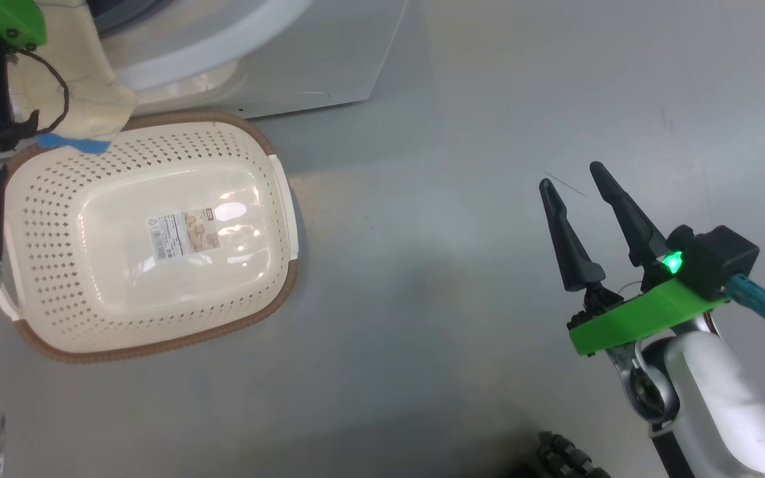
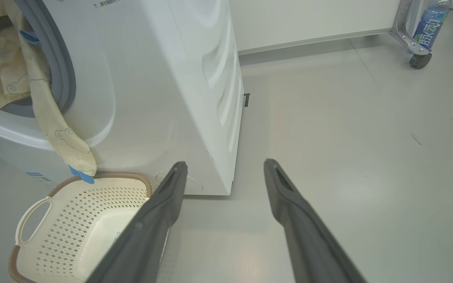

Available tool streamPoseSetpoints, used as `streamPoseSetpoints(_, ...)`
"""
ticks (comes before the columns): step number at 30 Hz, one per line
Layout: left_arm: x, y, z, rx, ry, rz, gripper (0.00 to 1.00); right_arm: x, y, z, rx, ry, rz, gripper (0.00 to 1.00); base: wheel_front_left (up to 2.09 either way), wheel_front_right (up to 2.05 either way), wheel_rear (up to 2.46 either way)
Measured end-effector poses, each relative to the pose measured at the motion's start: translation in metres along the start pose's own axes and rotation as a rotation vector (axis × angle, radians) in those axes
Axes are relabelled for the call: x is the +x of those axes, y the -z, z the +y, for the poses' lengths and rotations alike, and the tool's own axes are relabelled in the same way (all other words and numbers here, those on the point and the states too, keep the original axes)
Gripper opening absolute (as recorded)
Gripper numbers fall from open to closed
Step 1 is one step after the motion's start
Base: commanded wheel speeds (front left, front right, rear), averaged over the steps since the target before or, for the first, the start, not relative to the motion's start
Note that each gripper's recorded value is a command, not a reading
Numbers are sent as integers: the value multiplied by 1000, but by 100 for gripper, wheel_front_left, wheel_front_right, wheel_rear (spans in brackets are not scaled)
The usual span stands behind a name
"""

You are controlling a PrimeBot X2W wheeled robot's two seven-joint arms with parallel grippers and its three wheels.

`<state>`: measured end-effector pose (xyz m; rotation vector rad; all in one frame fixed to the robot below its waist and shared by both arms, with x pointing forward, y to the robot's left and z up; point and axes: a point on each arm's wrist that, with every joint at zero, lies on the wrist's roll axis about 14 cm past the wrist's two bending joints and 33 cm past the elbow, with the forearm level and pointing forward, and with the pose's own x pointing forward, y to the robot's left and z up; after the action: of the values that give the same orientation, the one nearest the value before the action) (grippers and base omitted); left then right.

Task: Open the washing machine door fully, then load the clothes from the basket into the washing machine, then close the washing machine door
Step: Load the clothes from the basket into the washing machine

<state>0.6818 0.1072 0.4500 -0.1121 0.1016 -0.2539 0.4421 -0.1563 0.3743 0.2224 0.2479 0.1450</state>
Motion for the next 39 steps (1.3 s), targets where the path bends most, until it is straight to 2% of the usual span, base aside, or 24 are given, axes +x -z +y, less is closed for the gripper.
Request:
streamPoseSetpoints(16,39,36,11,18,12,133,0,3,35,-11,15,28,87,100,0,0,0)
streamPoseSetpoints(25,51,46,17,92,16,141,0,7,52,-8,28,19,124,100,0,0,0)
streamPoseSetpoints(30,59,38,12,142,35,92,0,7,56,-8,31,17,133,100,0,0,0)
streamPoseSetpoints(39,74,-17,2,197,53,-145,0,5,58,-7,31,18,140,100,0,0,0)
